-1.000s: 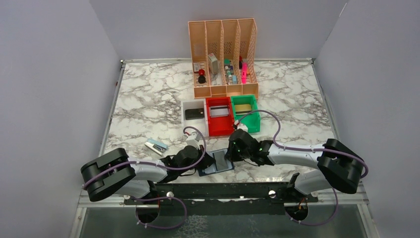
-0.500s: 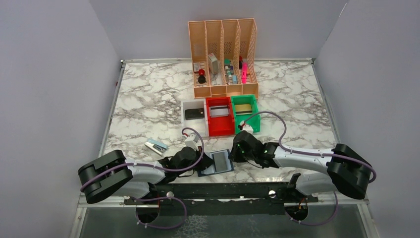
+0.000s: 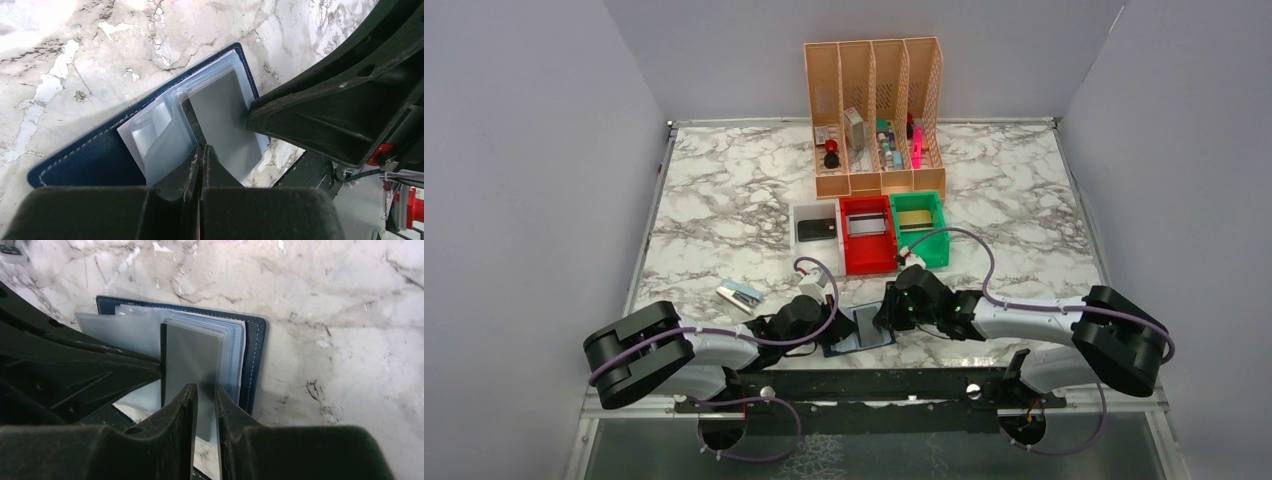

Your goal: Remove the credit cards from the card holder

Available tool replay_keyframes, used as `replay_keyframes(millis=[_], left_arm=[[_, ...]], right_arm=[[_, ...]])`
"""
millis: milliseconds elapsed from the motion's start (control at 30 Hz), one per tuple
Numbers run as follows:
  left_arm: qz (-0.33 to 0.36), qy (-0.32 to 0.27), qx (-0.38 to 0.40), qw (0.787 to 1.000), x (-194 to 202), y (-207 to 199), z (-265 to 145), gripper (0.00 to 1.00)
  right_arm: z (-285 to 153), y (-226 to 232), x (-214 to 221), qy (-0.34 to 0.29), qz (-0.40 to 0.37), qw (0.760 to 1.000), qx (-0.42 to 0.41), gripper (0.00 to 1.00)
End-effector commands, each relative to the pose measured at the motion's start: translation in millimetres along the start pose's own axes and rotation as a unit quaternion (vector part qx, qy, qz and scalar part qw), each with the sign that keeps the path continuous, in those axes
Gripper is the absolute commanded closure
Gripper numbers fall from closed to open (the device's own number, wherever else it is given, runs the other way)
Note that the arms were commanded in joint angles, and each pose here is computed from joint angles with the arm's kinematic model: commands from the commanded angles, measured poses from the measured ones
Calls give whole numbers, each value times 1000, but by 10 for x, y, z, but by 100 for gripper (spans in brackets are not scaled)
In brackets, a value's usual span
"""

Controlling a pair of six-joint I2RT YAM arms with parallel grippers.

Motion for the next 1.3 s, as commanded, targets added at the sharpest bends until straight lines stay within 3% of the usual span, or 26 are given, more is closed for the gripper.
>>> replay_keyframes(millis=[0, 133, 400, 833, 933, 1033, 1267], left_arm=[[10, 11, 3, 1000, 16, -13, 0, 100], [12, 10, 2, 1000, 13, -9, -5, 100], [14, -6, -14, 1000, -46, 47, -68, 100], [17, -16, -40, 999, -86, 151, -179, 100], [14, -12, -33, 999, -87, 102, -174, 79], [14, -5, -21, 1000, -88, 30, -157, 68], [6, 2, -21, 1000, -44, 58, -118, 63]], right_arm=[[74, 35, -8, 8, -3, 1000, 0, 75], [88, -36, -2, 13, 0, 999, 31, 76], [96, -30, 9, 16, -6, 1000, 25, 89], [141, -31, 9, 21, 0, 999, 31, 92], [136, -17, 12, 21, -1, 999, 27, 91], [132, 6, 12, 22, -3, 1000, 19, 91], [119, 121, 11, 26, -15, 999, -24, 88]])
Point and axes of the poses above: each gripper's point midway between its finger pads, its own z axis out along the fingers, its own y axis along the line the jaws close on, x = y × z, the point moved 4 cm from there along -z, back along the fingers, and after that the axes turned 7 degrees about -z, right-handed, at the moved point
